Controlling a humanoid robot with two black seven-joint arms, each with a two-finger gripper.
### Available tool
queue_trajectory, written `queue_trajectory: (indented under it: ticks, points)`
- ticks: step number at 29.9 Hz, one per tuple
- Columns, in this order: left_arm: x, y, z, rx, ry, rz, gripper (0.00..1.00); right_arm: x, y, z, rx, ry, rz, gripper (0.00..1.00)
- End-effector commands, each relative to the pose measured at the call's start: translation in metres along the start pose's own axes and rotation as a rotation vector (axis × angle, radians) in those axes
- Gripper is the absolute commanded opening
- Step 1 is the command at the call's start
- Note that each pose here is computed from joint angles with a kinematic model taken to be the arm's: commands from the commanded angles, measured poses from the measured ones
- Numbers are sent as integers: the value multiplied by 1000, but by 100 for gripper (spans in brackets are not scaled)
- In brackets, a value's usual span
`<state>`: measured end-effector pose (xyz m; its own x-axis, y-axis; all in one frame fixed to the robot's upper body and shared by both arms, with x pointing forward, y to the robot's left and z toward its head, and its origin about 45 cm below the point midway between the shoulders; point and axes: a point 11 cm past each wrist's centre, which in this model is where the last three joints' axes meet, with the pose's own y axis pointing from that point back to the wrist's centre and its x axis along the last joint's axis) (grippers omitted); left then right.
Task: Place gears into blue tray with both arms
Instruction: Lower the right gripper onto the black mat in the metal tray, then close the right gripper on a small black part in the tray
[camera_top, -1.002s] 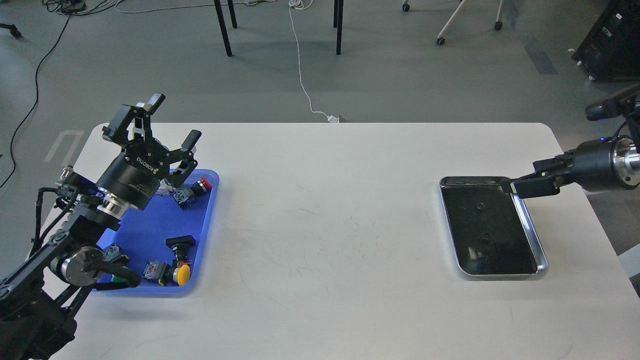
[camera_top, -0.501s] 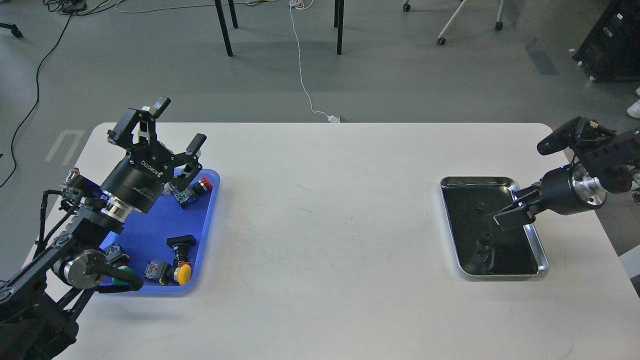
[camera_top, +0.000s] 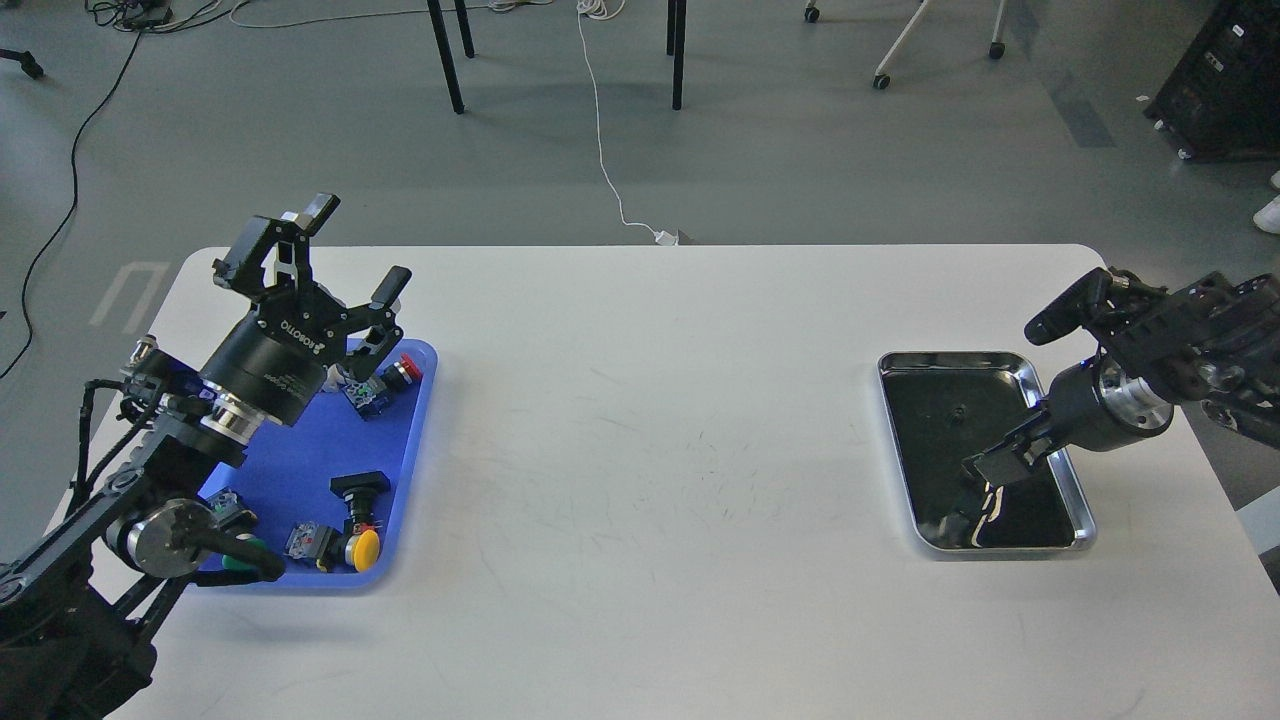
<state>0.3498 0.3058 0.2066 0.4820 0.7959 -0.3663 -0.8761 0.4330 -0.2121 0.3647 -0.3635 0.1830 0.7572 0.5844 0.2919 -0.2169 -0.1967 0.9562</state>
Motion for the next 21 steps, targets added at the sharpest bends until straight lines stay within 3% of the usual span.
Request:
queue_trajectory:
  ticks: [1, 21]
  points:
    - [0, 0, 0, 0, -1, 0, 98, -1, -4, 0, -2, -1, -9, 75]
    - [0, 0, 0, -5, 4, 1, 98, -16, -24, -2, 8, -26, -47, 61]
